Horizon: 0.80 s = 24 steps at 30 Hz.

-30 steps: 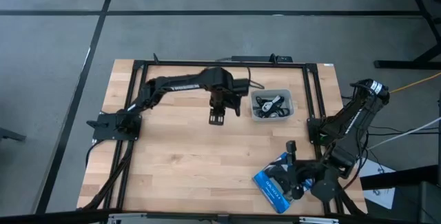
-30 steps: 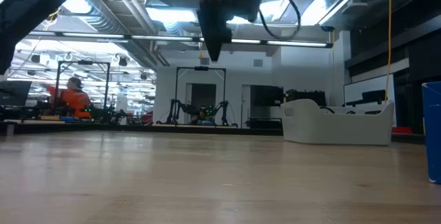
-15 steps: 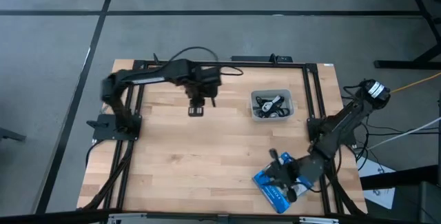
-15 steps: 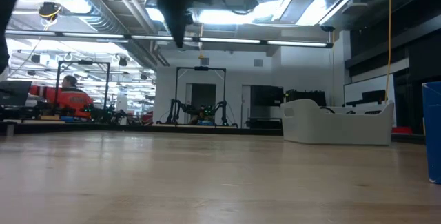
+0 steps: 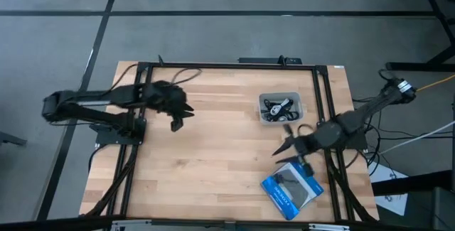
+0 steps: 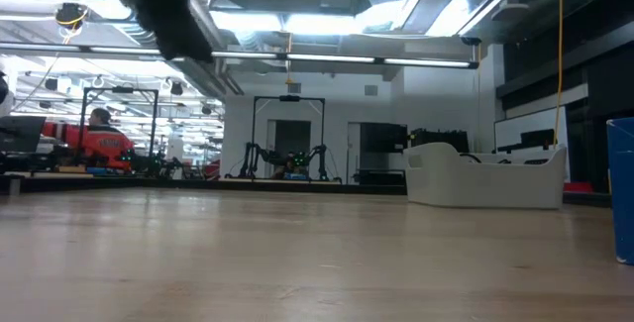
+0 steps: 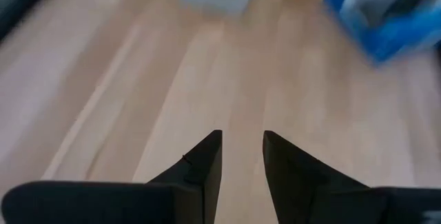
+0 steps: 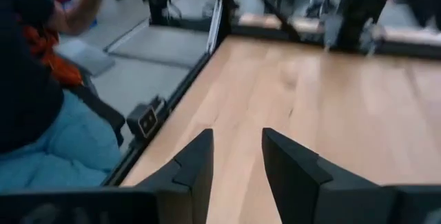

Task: Pick and place USB-C Cables
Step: Return to Home Position

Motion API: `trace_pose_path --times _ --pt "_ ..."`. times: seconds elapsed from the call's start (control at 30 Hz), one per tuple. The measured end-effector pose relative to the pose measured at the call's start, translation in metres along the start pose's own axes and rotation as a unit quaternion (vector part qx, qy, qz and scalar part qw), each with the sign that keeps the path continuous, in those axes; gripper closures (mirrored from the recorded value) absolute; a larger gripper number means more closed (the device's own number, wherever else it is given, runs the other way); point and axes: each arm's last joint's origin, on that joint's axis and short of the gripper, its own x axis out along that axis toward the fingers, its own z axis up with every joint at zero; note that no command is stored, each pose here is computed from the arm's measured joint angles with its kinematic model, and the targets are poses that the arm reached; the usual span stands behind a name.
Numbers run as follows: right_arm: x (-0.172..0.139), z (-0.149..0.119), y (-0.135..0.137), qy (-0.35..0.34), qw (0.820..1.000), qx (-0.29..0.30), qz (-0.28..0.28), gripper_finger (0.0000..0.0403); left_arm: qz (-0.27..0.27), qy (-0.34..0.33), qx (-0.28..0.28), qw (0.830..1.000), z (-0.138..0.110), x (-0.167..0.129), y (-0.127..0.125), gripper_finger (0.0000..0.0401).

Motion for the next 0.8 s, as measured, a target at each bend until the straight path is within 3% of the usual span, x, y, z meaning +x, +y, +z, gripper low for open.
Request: trace_pose_path --times 0.13,0.3,0.53,0.8 --pt "-0.029 0.010 -0.003 -0.052 0.998 -0.024 0.012 0.0274 -0.044 -0.139 -0.003 0.989 -0.028 -0.008 -0.001 0.0302" --pt "-0.040 -0.014 -0.006 -0.073 0.996 -0.047 0.038 0.0274 -0.056 -0.263 -0.004 0.963 -0.067 -0.001 0.003 0.0302" --pt "-0.045 -0.043 -0.010 -0.102 0.993 -0.048 0.042 0.0274 -0.027 -0.312 -0.012 0.950 -0.102 0.006 0.012 0.0302" --pt "-0.058 -0.049 -0.011 -0.133 0.988 -0.019 0.073 0.0274 -0.038 -0.355 0.021 0.934 -0.120 0.001 0.016 0.0302"
